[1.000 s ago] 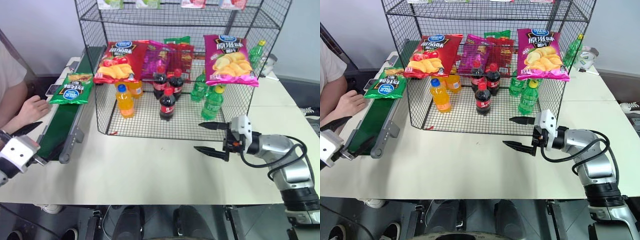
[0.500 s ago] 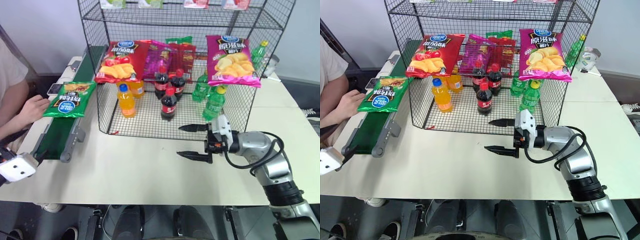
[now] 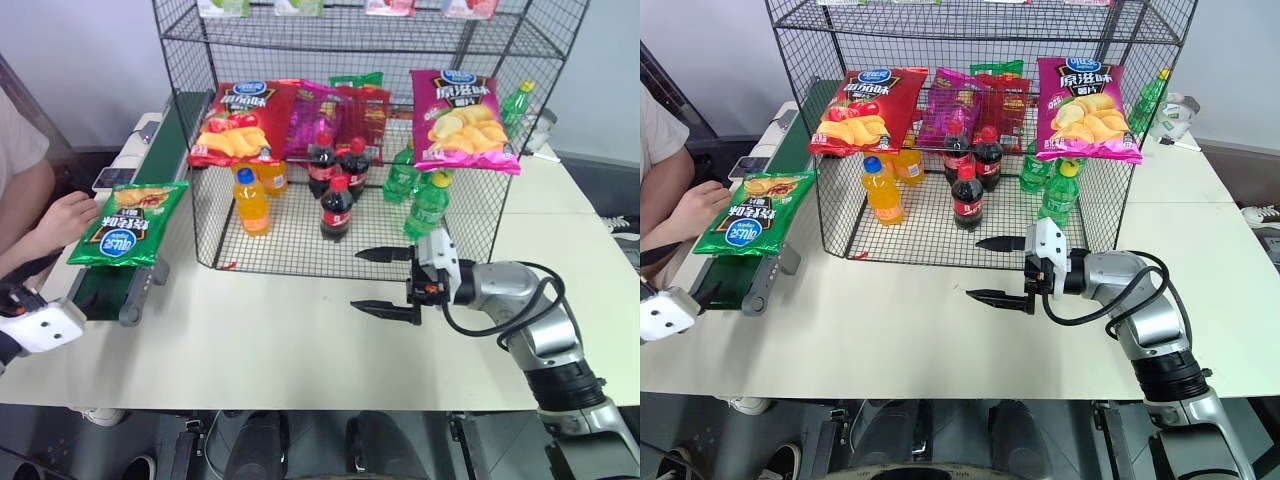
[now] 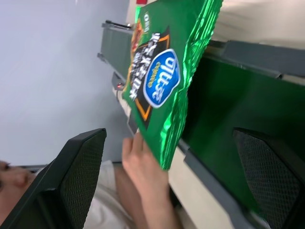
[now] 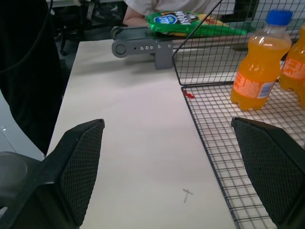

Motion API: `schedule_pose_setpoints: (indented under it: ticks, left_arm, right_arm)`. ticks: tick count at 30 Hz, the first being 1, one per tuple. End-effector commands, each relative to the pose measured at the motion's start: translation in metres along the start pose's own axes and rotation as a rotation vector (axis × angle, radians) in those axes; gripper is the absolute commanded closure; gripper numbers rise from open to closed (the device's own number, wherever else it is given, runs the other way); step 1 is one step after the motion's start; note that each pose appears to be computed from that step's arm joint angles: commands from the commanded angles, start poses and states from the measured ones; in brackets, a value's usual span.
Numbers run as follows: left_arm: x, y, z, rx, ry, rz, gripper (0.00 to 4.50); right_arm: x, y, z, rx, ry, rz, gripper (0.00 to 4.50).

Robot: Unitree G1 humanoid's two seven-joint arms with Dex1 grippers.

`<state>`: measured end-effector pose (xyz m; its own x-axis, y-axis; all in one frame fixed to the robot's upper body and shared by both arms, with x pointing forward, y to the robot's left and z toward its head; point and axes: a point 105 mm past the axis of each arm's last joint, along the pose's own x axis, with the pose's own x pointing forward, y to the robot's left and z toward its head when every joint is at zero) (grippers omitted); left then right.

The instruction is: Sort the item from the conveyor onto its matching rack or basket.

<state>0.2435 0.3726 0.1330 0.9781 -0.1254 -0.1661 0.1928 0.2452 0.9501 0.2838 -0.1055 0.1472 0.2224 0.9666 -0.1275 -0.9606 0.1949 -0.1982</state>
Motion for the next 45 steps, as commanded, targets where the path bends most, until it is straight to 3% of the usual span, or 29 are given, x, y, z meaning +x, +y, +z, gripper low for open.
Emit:
schedule_pose_setpoints:
  ticks: [1,24,27,35,41,45]
  left_arm:
    - [0.003,0.005,0.002,0.000,-0.012,0.021,0.00]
    - [0.019,-0.007,0.008,-0.041,-0.046,-0.010,0.00]
    - [0.021,-0.008,0.010,-0.051,-0.051,-0.018,0.81]
    - [0.024,-0.005,0.011,-0.085,-0.064,-0.011,4.47]
    - [0.019,0.025,0.028,-0.279,-0.171,0.093,4.47]
    - [-0.012,0.054,0.065,-0.700,-0.429,-0.057,4.47]
  right_arm:
    - [-0.002,-0.004,0.017,-0.070,-0.020,-0.013,0.06]
    - [-0.018,-0.018,0.018,-0.104,0.004,-0.085,0.06]
    - [-0.019,-0.019,0.017,-0.107,0.006,-0.092,0.00]
    - [-0.024,-0.022,0.013,-0.118,0.013,-0.112,0.00]
    - [-0.022,-0.021,0.009,-0.115,0.012,-0.108,0.00]
    - [-0.023,-0.025,0.008,-0.114,0.010,-0.109,0.00]
